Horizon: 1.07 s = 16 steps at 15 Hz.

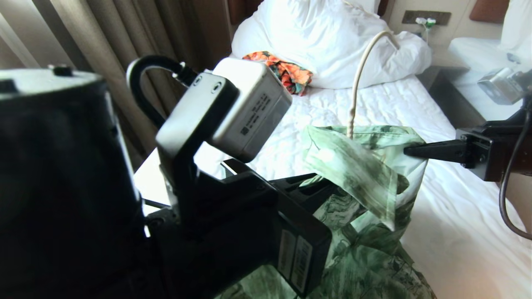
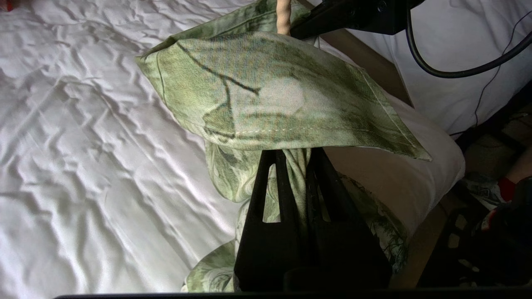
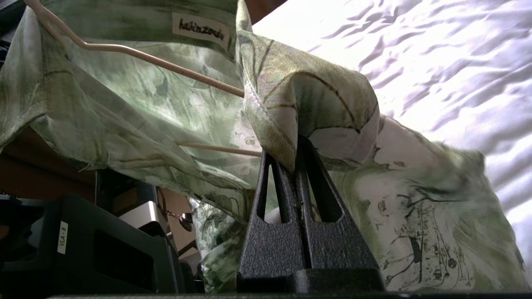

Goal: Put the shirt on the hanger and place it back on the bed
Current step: Hook the other side of the shirt onto the hanger

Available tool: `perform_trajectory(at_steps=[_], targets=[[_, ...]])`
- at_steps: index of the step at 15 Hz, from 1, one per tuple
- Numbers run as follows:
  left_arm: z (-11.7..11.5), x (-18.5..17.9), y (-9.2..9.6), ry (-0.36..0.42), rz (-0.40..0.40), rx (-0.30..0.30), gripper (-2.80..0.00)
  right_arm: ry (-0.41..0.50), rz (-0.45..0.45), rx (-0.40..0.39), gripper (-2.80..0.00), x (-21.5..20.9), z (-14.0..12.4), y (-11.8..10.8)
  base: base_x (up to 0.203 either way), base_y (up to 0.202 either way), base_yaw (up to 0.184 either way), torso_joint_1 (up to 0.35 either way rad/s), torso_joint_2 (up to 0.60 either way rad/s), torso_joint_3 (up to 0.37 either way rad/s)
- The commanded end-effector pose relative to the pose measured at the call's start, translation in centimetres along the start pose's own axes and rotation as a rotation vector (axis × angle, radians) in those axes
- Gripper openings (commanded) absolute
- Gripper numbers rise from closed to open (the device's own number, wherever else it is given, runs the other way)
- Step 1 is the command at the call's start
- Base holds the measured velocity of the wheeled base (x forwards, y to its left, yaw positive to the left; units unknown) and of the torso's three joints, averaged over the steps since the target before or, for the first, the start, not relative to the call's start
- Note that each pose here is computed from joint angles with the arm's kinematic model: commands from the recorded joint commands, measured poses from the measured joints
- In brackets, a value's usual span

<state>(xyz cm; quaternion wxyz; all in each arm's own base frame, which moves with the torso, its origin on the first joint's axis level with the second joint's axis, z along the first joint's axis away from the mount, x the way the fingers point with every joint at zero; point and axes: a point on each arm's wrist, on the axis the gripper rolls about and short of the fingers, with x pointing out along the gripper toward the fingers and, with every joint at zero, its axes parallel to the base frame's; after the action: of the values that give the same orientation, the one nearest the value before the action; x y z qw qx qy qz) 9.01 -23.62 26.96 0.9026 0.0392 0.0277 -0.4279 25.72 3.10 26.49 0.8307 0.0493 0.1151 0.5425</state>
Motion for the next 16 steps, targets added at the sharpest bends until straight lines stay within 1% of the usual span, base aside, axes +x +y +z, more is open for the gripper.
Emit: perform_trajectory(at_steps=[1,2,3,5,6,7,9,11,14,16], targets=[[-1.1,1.8,-0.7,-0.036,-0.011,-0.012,-2.8,-0.011,0.005,-0.024,-2.8,-0.2,0.5,0.5,0.0,0.0,0.0,0.0,0.0,0.0],[-1.4,2.4,-0.9,-0.06,-0.02,-0.019,-2.8,-0.018,0.001,-0.036,-2.8,-0.4,0.8,0.5,0.0,0.0,0.0,0.0,0.0,0.0],[-1.9,3.1,-1.2,-0.066,-0.023,-0.021,-2.8,-0.029,-0.009,-0.052,-2.8,-0.6,1.2,0.4,0.0,0.0,0.0,0.0,0.0,0.0],[-2.9,4.2,-1.6,-0.038,-0.024,-0.018,-2.8,-0.052,-0.024,-0.091,-2.8,-1.2,2.3,0.6,0.0,0.0,0.0,0.0,0.0,0.0],[-3.4,4.9,-1.6,-0.031,-0.015,-0.026,-2.8,-0.059,-0.024,-0.105,-2.8,-1.4,2.6,1.1,0.0,0.0,0.0,0.0,0.0,0.0],[-3.7,5.6,-1.5,-0.042,-0.004,-0.034,-2.8,-0.063,-0.022,-0.114,-2.8,-1.6,2.8,1.5,0.0,0.0,0.0,0.0,0.0,0.0],[-4.1,7.0,-1.3,-0.099,0.017,-0.049,-2.8,-0.07,-0.02,-0.123,-2.8,-2.0,3.0,2.6,0.0,0.0,0.0,0.0,0.0,0.0],[-3.7,8.2,-1.4,-0.169,0.032,-0.066,-2.8,-0.076,-0.018,-0.091,-2.8,-2.5,3.0,3.8,0.0,0.0,0.0,0.0,0.0,0.0],[-2.6,8.5,-1.5,-0.207,0.033,-0.074,-2.8,-0.075,-0.02,-0.079,-2.8,-3.0,3.0,5.0,0.0,0.0,0.0,0.0,0.0,0.0],[-1.9,8.5,-1.5,-0.231,0.037,-0.053,-2.8,-0.078,0.003,-0.096,-2.8,-3.5,4.0,7.2,0.0,0.0,0.0,0.0,0.0,0.0]])
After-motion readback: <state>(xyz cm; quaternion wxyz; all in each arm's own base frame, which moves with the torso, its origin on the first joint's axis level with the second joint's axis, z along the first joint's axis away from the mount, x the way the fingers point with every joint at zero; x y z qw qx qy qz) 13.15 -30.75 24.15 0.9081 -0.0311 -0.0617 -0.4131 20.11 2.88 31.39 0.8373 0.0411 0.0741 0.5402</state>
